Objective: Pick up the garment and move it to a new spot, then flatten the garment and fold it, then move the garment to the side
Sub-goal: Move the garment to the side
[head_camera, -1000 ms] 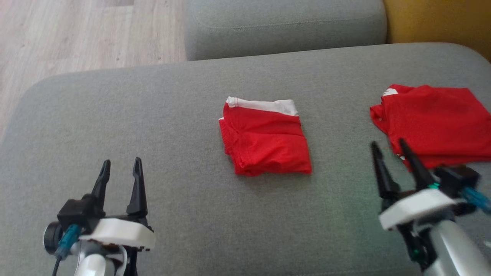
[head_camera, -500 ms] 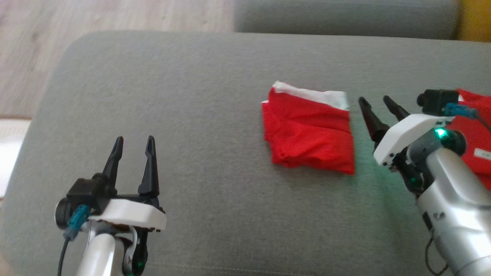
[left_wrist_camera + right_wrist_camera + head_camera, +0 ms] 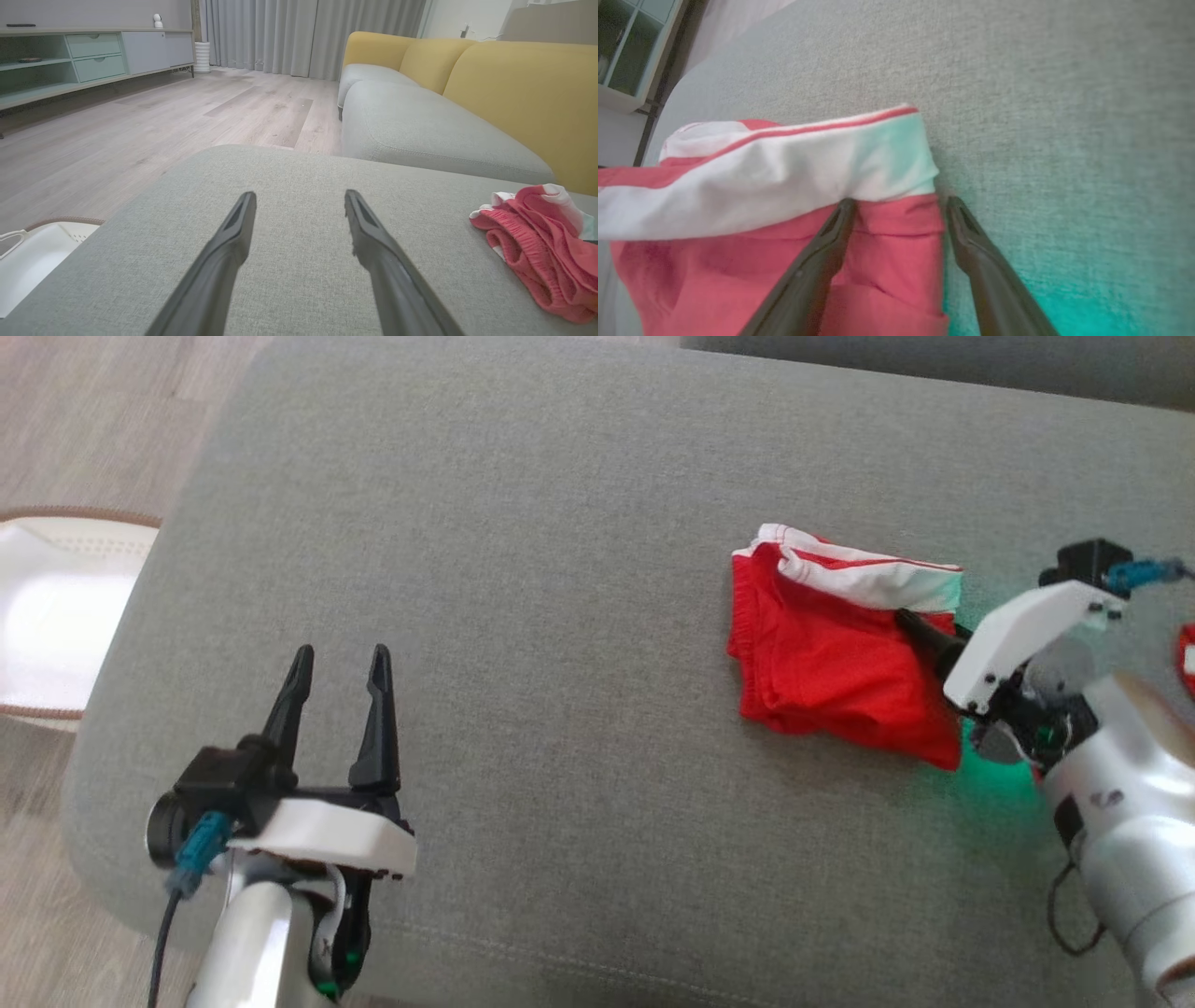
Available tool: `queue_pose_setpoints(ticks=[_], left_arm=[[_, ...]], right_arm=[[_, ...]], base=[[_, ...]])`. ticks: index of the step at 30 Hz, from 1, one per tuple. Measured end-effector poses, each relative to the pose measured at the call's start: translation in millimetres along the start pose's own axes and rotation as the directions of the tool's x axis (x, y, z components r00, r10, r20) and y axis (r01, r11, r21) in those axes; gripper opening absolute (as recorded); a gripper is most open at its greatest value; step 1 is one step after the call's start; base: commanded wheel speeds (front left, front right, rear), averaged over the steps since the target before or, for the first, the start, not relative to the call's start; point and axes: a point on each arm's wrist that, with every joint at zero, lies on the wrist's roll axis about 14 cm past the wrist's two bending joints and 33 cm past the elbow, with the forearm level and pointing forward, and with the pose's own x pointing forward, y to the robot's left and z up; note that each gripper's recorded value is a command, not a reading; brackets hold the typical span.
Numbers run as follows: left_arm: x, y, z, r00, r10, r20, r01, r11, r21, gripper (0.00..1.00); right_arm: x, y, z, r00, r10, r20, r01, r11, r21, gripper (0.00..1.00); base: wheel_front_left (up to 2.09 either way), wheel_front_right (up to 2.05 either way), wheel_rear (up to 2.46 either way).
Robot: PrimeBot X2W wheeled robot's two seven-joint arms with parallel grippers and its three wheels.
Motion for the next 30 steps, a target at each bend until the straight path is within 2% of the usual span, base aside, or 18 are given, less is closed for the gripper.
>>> queue_pose_setpoints(ticks=[4,6,7,14,22,26,30], left_arm=[[-2.1,2.8,-3.4,1.000,0.009,-0.012,-0.009,1.000,0.003,1.00],[-2.3,2.0,-3.9,1.000,0.007,-0.014,-0.007,1.000,0.003,1.00],[-2.2,0.8,-3.6,1.000,0.004,-0.012,-0.004,1.000,0.001,1.00],[1.6,-13.0,2.3,0.999,-0.039,0.009,0.039,0.999,-0.010,1.00],[10.2,-67.1,10.0,0.975,-0.216,0.041,0.218,0.976,-0.030,1.00],[10.4,-108.8,7.7,0.940,-0.339,0.039,0.341,0.939,-0.041,1.00],[4.2,-160.5,2.5,0.873,-0.486,0.027,0.487,0.872,-0.054,1.00]], right_arm=[[4.2,8.2,0.1,0.998,0.024,-0.053,-0.024,1.000,0.010,0.98],[4.0,10.3,0.9,0.998,0.033,-0.050,-0.032,0.999,0.014,0.16],[3.0,10.9,1.5,0.998,0.036,-0.046,-0.036,0.999,0.019,0.00],[-12.4,16.0,6.8,0.998,0.058,0.033,-0.058,0.998,0.006,0.00],[-55.4,1.9,23.9,0.992,0.041,0.120,-0.038,0.999,-0.033,0.00],[-82.7,-17.4,31.2,0.985,0.006,0.173,-0.004,1.000,-0.015,0.00],[-109.2,-44.7,27.7,0.977,-0.052,0.206,0.046,0.998,0.030,0.00]], base=[[0.00,0.00,0.00],[0.00,0.00,0.00],[0.00,0.00,0.00],[0.00,0.00,0.00],[0.00,0.00,0.00],[0.00,0.00,0.00],[0.00,0.00,0.00]])
